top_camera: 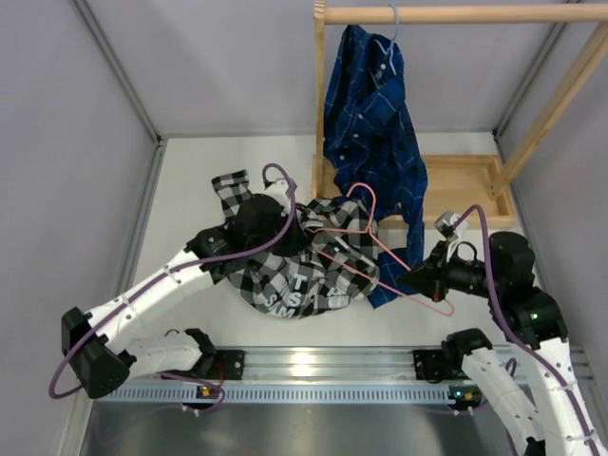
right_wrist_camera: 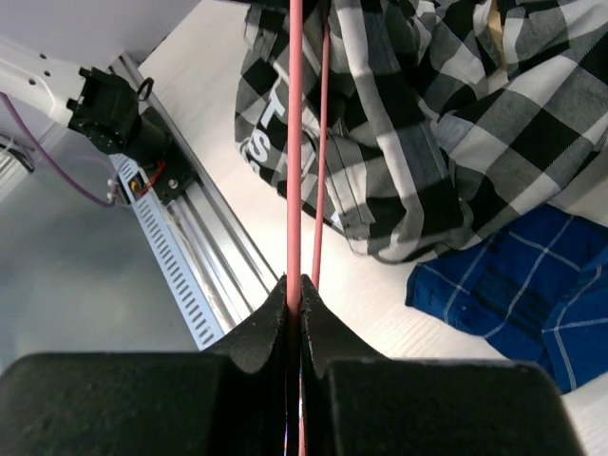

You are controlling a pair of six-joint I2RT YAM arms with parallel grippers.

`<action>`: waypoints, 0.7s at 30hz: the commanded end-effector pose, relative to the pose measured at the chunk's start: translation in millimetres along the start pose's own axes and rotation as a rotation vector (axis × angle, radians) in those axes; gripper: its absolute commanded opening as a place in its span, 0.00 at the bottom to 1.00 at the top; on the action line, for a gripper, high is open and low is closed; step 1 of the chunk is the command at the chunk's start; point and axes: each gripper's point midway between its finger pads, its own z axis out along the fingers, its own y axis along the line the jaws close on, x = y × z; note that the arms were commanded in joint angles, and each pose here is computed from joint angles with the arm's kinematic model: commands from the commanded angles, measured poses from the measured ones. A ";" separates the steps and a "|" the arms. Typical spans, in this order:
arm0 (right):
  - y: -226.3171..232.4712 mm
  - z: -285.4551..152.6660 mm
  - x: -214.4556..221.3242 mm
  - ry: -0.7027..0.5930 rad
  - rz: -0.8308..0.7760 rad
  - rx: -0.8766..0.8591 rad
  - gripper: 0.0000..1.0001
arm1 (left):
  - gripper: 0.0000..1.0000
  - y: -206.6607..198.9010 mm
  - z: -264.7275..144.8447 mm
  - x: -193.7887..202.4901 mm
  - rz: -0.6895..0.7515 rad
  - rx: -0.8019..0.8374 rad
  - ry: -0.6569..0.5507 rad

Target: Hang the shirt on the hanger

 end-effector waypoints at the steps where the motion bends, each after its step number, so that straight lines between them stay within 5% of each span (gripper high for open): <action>1: 15.0 7.8 -39.3 -0.103 -0.073 -0.109 0.00 | 0.00 -62.6 -24.3 -8.5 0.082 0.323 0.007; 7: 36.0 21.2 -48.8 -0.126 -0.055 -0.311 0.00 | 0.00 -110.8 -72.5 -13.8 0.253 0.557 0.001; 16: 77.9 60.6 -48.0 -0.143 -0.147 -0.490 0.00 | 0.00 -105.4 -89.8 -32.0 0.330 0.461 -0.024; 21: 59.4 79.1 -88.5 -0.313 -0.137 -0.324 0.00 | 0.00 -89.5 -97.5 -41.7 0.322 0.356 -0.050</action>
